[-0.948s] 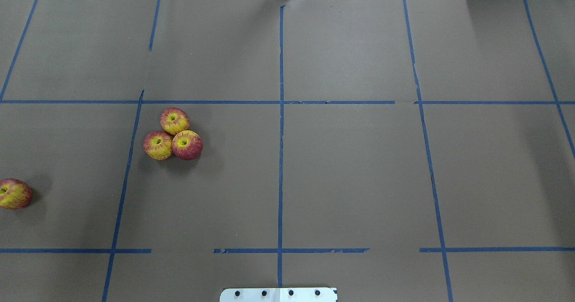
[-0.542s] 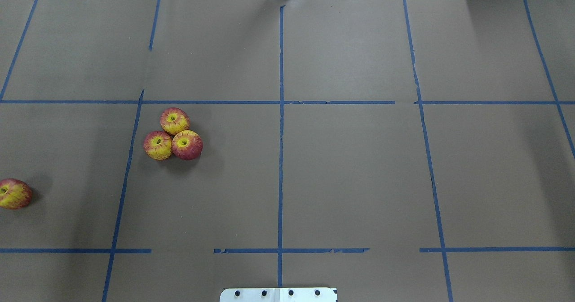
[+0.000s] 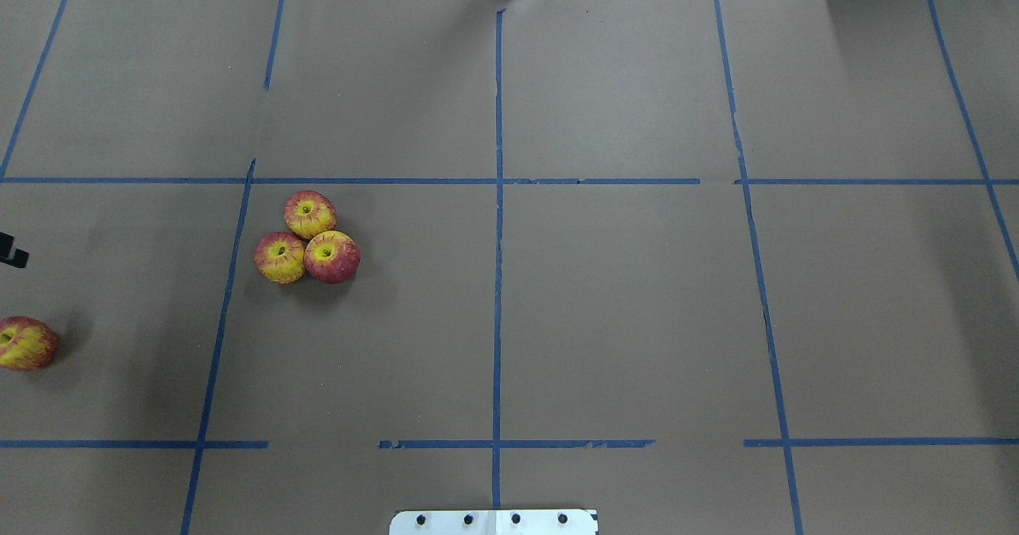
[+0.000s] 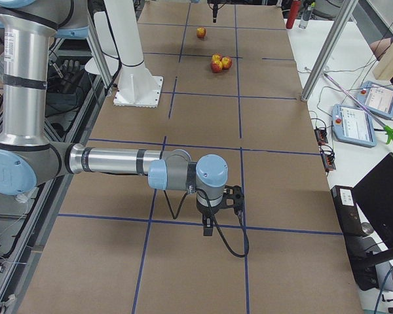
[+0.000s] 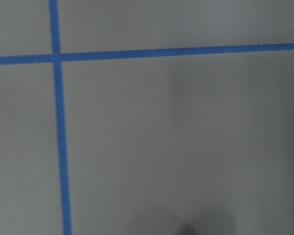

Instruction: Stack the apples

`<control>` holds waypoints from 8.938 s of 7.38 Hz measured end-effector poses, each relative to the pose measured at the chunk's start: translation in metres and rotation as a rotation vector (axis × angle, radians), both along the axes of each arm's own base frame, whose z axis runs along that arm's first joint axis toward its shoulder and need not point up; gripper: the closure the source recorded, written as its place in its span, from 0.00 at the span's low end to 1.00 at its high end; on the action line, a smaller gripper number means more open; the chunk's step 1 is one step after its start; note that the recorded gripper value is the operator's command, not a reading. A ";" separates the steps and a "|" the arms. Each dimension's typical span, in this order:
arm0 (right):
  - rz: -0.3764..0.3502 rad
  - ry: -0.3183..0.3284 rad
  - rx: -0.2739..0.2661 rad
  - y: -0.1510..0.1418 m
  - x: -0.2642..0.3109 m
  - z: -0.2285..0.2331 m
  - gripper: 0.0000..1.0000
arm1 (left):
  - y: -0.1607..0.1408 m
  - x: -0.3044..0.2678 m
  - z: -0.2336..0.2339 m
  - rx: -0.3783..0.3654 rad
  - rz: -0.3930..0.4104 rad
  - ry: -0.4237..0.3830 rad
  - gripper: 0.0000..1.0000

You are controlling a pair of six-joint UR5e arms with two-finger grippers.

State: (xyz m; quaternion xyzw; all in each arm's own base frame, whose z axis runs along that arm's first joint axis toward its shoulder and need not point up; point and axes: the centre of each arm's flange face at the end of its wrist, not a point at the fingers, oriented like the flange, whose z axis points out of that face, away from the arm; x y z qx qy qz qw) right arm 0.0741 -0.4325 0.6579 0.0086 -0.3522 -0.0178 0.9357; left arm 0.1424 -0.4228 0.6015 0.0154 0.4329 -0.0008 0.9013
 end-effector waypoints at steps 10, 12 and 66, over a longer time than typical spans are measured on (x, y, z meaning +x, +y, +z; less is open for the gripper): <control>0.000 0.001 0.000 0.000 0.000 0.000 0.00 | 0.061 0.039 0.043 -0.043 0.034 -0.031 0.00; 0.000 0.001 0.000 0.000 0.000 0.000 0.00 | 0.063 0.043 0.049 -0.051 0.047 -0.037 0.00; 0.000 0.001 0.000 0.000 0.000 0.000 0.00 | -0.054 -0.206 0.010 0.077 0.010 -0.033 0.00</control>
